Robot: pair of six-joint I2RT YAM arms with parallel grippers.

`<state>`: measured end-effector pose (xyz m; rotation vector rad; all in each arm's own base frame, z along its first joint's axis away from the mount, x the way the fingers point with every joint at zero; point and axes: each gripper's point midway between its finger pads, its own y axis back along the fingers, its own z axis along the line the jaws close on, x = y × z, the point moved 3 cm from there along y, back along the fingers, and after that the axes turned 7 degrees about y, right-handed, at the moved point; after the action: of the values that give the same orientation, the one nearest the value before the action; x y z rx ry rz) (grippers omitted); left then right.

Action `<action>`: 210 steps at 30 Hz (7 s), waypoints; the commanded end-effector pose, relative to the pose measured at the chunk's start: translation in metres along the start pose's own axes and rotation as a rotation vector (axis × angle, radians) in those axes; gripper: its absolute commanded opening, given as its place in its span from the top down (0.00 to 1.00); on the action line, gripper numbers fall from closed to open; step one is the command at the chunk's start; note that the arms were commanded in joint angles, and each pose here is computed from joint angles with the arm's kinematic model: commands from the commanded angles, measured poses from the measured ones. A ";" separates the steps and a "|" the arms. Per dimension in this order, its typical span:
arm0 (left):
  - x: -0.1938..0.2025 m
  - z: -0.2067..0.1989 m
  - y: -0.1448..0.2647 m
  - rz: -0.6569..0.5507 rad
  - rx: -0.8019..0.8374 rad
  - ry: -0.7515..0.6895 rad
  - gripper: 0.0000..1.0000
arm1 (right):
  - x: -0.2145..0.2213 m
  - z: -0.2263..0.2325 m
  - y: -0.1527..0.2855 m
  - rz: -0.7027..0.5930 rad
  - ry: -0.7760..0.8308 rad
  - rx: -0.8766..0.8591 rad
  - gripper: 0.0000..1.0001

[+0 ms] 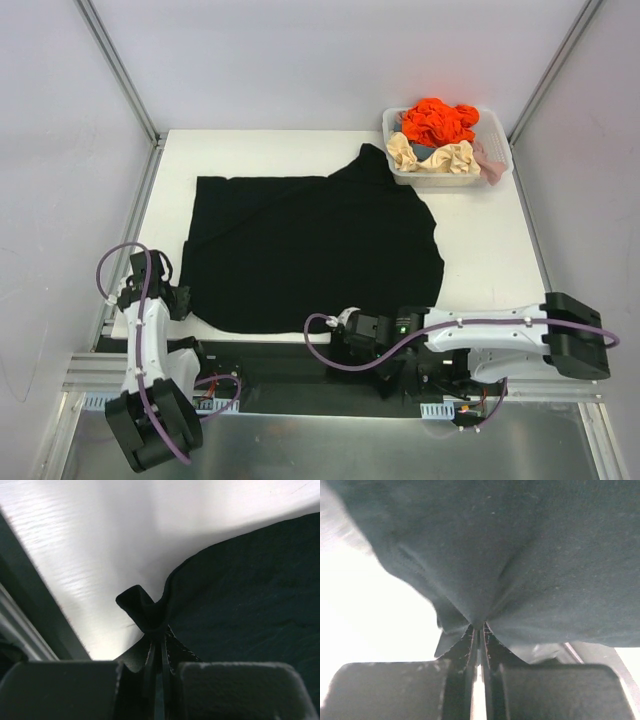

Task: Fold and stack the t-shirts
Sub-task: Fold the tshirt

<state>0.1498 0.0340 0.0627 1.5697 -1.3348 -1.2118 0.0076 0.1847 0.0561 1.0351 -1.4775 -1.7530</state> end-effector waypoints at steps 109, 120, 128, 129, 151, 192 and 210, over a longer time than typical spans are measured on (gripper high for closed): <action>0.014 -0.150 0.016 0.202 0.068 -0.324 0.01 | -0.196 -0.257 0.042 -0.407 -0.633 0.004 0.03; 0.011 -0.144 0.003 0.186 0.013 -0.331 0.01 | -0.201 -0.260 0.008 -0.398 -0.753 -0.028 0.09; 0.010 -0.144 0.004 0.175 0.015 -0.332 0.01 | -0.215 -0.274 0.002 -0.444 -0.784 0.006 0.36; 0.010 -0.142 0.004 0.176 0.013 -0.334 0.01 | -0.219 -0.277 0.004 -0.465 -0.785 0.012 0.38; 0.006 -0.147 0.018 0.143 0.065 -0.327 0.01 | -0.290 -0.335 0.061 -0.615 -0.544 0.191 0.10; -0.037 -0.096 -0.051 0.139 -0.020 -0.051 0.38 | 0.014 -0.236 0.045 -0.379 -1.412 0.324 0.03; -0.023 -0.097 -0.050 0.162 0.023 -0.099 1.00 | -0.003 -0.264 0.007 -0.375 -1.550 0.277 0.23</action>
<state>0.2460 0.0597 0.0445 1.3121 -1.4702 -1.1955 0.2202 0.0519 0.0499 -0.2090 -2.5034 -2.8217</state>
